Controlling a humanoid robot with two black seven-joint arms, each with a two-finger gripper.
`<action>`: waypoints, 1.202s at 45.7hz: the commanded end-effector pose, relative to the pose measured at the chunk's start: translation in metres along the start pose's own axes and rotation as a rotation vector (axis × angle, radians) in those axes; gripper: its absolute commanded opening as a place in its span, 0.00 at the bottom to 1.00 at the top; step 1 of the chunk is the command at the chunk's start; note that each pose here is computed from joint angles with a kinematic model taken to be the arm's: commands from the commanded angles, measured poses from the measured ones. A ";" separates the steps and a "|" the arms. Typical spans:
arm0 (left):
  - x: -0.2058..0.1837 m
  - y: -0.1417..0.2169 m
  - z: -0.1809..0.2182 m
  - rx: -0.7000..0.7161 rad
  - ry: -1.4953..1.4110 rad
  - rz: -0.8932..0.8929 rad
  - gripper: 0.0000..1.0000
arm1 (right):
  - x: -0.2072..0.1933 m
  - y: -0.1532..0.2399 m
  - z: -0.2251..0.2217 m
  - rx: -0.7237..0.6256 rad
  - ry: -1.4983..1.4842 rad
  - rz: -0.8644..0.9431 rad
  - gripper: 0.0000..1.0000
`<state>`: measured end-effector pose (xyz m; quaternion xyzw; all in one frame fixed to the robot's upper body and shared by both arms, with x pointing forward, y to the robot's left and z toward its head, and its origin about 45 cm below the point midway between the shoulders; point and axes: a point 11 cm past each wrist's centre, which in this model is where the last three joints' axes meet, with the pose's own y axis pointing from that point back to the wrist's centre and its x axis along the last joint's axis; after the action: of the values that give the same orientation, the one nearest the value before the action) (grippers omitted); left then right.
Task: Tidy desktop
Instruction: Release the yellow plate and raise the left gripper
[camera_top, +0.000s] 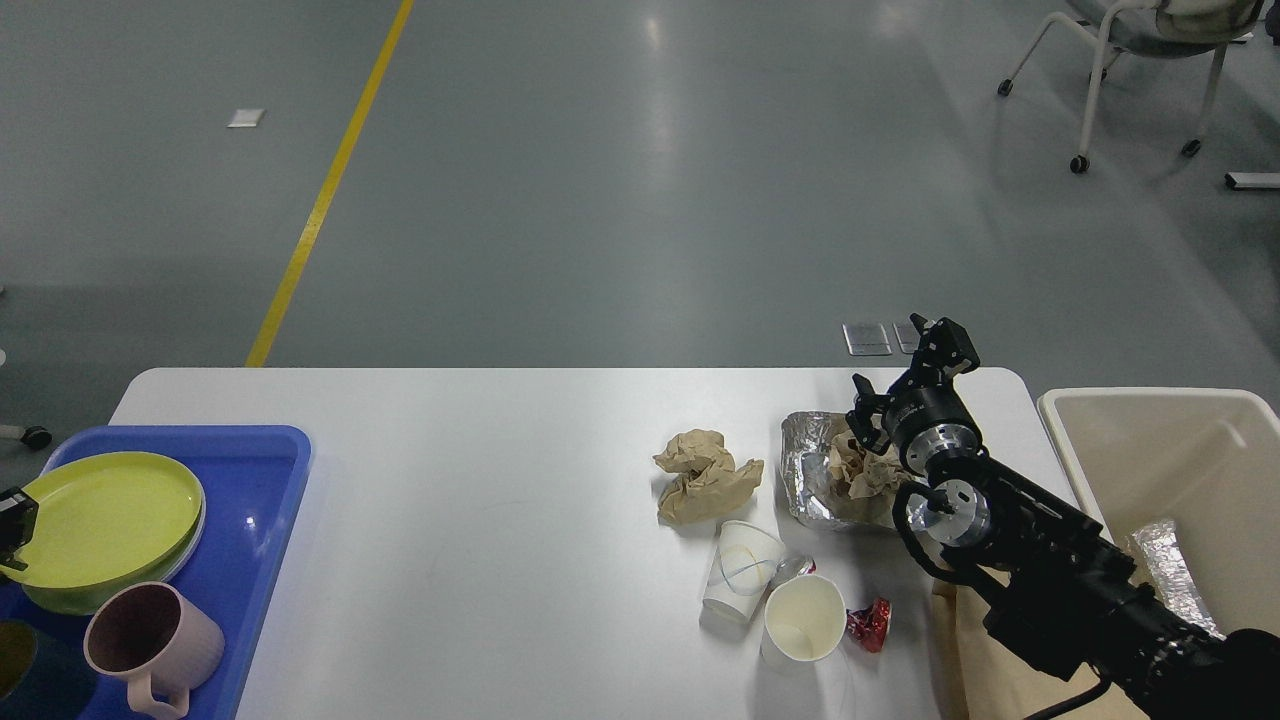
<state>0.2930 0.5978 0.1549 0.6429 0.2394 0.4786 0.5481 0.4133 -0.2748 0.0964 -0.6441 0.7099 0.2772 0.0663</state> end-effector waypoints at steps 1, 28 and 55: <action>0.002 0.000 0.001 -0.003 0.006 0.018 0.56 | 0.000 0.000 0.000 0.001 0.000 0.001 1.00; 0.041 0.048 0.041 -0.122 0.028 0.074 0.94 | 0.000 0.000 0.000 0.000 0.003 -0.001 1.00; 0.045 0.103 0.112 -0.914 0.558 -0.186 0.96 | 0.000 0.000 0.000 0.000 0.003 0.001 1.00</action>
<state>0.3754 0.5602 0.2604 0.3280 0.2062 0.6010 0.6991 0.4136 -0.2753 0.0965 -0.6441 0.7104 0.2760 0.0655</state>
